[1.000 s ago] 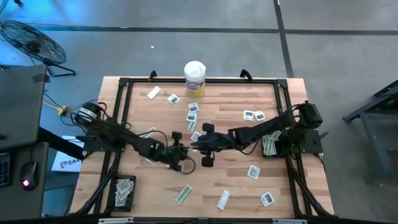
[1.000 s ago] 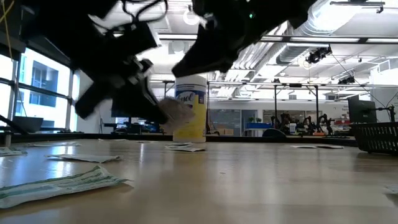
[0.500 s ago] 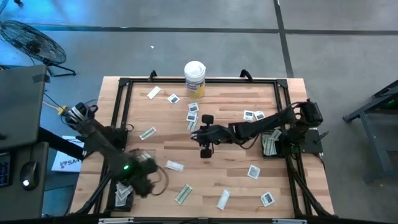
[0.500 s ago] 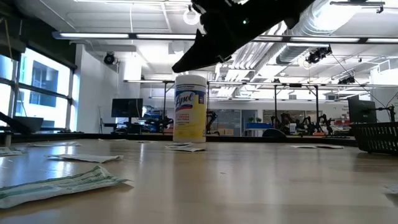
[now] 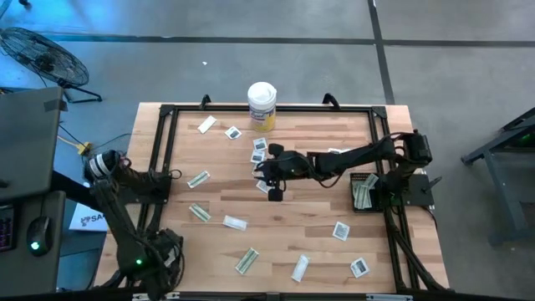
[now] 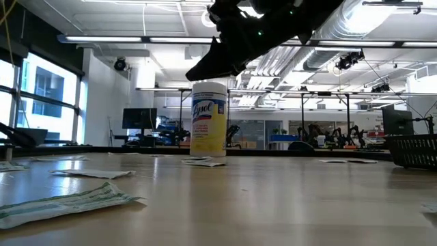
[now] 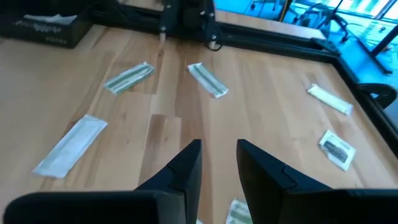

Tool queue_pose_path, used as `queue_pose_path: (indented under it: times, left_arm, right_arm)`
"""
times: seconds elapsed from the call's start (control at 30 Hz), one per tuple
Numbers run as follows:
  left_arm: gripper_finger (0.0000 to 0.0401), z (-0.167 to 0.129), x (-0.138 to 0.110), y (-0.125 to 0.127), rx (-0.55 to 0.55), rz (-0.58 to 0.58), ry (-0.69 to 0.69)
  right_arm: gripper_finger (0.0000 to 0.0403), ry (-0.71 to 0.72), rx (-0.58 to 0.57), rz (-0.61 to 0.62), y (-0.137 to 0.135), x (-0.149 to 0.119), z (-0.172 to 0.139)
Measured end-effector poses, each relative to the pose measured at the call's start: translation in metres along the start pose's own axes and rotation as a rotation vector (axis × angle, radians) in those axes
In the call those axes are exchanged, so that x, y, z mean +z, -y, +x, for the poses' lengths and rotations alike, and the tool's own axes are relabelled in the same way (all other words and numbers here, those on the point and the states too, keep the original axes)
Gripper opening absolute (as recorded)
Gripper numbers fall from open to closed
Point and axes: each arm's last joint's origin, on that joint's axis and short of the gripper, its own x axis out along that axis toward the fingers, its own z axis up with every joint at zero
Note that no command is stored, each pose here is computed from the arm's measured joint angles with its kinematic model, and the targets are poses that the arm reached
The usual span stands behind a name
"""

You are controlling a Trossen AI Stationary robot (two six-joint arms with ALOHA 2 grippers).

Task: Pick & Place First Aid Supplies
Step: Put the white towelette sachet into the left black bin

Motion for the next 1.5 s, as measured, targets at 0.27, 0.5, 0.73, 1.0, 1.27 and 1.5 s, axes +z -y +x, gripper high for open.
queue_pose_path:
  times: [0.27, 0.5, 0.73, 1.0, 1.27, 1.5]
  left_arm:
    - [0.0005, 0.026, 0.002, 0.016, 0.146, -0.021, -0.058]
    - [0.0025, 0.04, 0.009, 0.024, 0.201, -0.061, -0.044]
    - [0.0045, 0.06, 0.025, 0.022, 0.311, -0.101, -0.164]
    - [0.009, 0.043, 0.027, 0.034, 0.233, -0.012, -0.205]
    - [0.0106, 0.003, 0.02, 0.038, 0.225, 0.031, -0.206]
    - [0.0106, -0.013, 0.042, 0.037, 0.167, 0.097, 0.387]
  right_arm:
    - [0.0094, 0.037, 0.011, 0.013, 0.009, 0.002, 0.001]
    - [0.0094, 0.036, 0.014, 0.018, 0.011, 0.002, 0.001]
    - [0.0094, 0.036, 0.041, 0.016, 0.009, 0.001, 0.001]
    - [0.0094, 0.037, 0.054, 0.02, 0.009, 0.001, 0.001]
    - [0.0094, -0.005, 0.054, 0.022, 0.011, -0.003, 0.001]
    - [0.0094, -0.06, 0.025, 0.005, 0.022, -0.01, 0.002]
